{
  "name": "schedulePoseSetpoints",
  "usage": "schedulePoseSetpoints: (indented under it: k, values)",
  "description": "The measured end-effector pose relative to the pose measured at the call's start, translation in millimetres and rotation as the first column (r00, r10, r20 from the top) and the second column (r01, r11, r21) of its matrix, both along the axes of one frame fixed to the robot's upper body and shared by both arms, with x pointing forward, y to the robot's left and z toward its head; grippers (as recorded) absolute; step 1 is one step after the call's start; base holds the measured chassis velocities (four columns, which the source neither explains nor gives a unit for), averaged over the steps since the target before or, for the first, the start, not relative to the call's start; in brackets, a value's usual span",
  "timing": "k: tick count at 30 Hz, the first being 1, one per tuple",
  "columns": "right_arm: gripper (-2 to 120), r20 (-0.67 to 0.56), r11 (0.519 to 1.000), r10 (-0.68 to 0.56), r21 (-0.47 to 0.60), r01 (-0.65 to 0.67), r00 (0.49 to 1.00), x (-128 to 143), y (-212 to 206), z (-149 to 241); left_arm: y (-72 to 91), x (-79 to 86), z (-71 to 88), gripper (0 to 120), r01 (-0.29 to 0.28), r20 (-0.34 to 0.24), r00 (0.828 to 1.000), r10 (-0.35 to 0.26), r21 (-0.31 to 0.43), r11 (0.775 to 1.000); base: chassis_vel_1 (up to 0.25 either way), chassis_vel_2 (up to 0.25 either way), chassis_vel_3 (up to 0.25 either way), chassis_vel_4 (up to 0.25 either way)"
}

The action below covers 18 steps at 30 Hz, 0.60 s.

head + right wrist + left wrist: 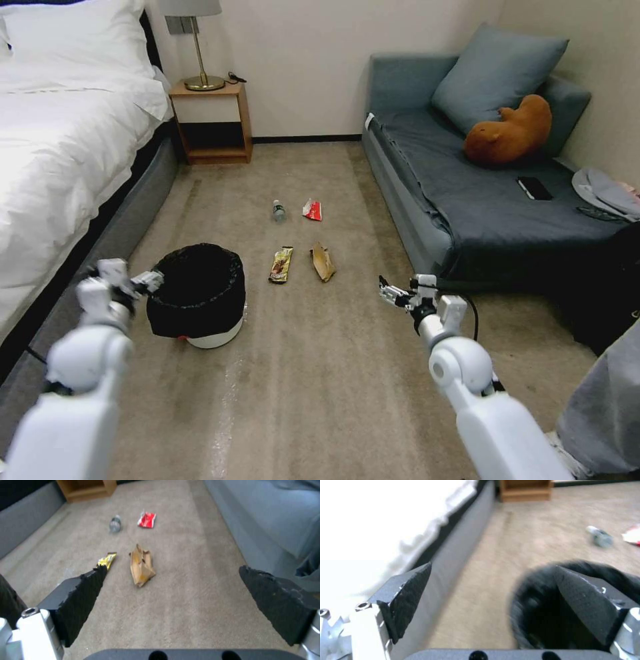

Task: Pick up the trash bin, then pick up the garbage on the floor and place it into the trash bin.

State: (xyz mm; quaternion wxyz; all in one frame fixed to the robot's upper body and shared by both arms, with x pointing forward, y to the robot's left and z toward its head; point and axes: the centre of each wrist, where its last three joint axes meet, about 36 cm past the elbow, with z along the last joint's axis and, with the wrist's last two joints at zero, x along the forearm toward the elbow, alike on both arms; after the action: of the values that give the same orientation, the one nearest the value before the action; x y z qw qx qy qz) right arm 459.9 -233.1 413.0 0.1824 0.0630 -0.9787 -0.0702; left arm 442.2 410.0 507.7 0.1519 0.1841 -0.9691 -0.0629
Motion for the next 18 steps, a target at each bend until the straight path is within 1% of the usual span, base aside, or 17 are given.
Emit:
schedulePoseSetpoints:
  k: [1, 2, 3, 4, 7, 9, 10, 12, 13, 15, 16, 18]
  values:
    - [100, -0.02, 1.0, 0.006, -0.002, -0.006, 1.0, 7.0, -1.9, 4.0, 9.4, 4.6, 5.6, 97, -0.018, -0.005, 1.0, 0.018, -0.004, 1.0, 0.0, 0.0, 0.0, 0.0]
    - [100, -0.02, 1.0, 0.006, -0.002, -0.006, 1.0, 7.0, -1.9, 4.0, 9.4, 4.6, 5.6, 97, -0.018, -0.005, 1.0, 0.018, -0.004, 1.0, 0.0, 0.0, 0.0, 0.0]
    - [100, -0.047, 1.0, 0.012, -0.006, -0.013, 0.999, 16.8, -5.3, 10.0, 14.0, 8.3, 3.7, 97, -0.021, -0.022, 1.0, 0.021, -0.016, 1.0, 0.0, 0.0, 0.0, 0.0]
    - [100, -0.068, 1.0, 0.016, -0.012, -0.017, 0.998, 24.6, -8.3, 15.3, 14.8, 9.7, -0.1, 97, -0.02, -0.034, 0.999, 0.019, -0.021, 1.0, 0.0, 0.0, 0.0, 0.0]
    - [100, -0.091, 1.0, 0.02, -0.017, -0.022, 0.996, 32.1, -11.3, 20.4, 15.3, 10.9, -3.7, 97, -0.019, -0.043, 0.999, 0.018, -0.024, 1.0, 0.0, 0.0, 0.0, 0.0]
    - [100, -0.143, 0.999, 0.024, -0.032, -0.029, 0.989, 49.4, -19.6, 33.5, 15.8, 14.1, -13.5, 97, -0.018, -0.065, 0.998, 0.015, -0.044, 0.999, 0.0, 0.0, 0.0, 0.0]
    - [100, -0.143, 0.999, 0.024, -0.032, -0.029, 0.989, 49.4, -19.6, 33.5, 15.8, 14.1, -13.5, 97, -0.018, -0.065, 0.998, 0.015, -0.044, 0.999, 0.0, 0.0, 0.0, 0.0]
    - [100, -0.179, 0.998, 0.023, -0.049, -0.032, 0.984, 62.1, -27.2, 44.0, 16.7, 18.2, -19.7, 96, -0.017, -0.078, 0.997, 0.012, -0.062, 0.998, 0.0, 0.0, 0.0, 0.0]
    - [100, -0.179, 0.998, 0.023, -0.049, -0.032, 0.984, 62.1, -27.2, 44.0, 16.7, 18.2, -19.7, 96, -0.017, -0.078, 0.997, 0.012, -0.062, 0.998, 0.0, 0.0, 0.0, 0.0]
    - [100, -0.207, 0.996, 0.012, -0.087, -0.03, 0.978, 66.7, -29.0, 21.0, 16.9, 21.5, -25.2, 95, -0.01, -0.09, 0.996, 0.002, -0.085, 0.996, 0.0, 0.0, 0.0, 0.0]
    - [100, -0.207, 0.996, 0.012, -0.087, -0.03, 0.978, 66.7, -29.0, 21.0, 16.9, 21.5, -25.2, 95, -0.01, -0.09, 0.996, 0.002, -0.085, 0.996, 0.0, 0.0, 0.0, 0.0]
    - [100, -0.207, 0.995, 0.015, -0.094, -0.035, 0.978, 65.8, -25.4, 13.0, 16.6, 24.7, -27.8, 95, -0.006, -0.095, 0.995, -0.005, -0.108, 0.994, 0.0, 0.0, 0.0, 0.0]
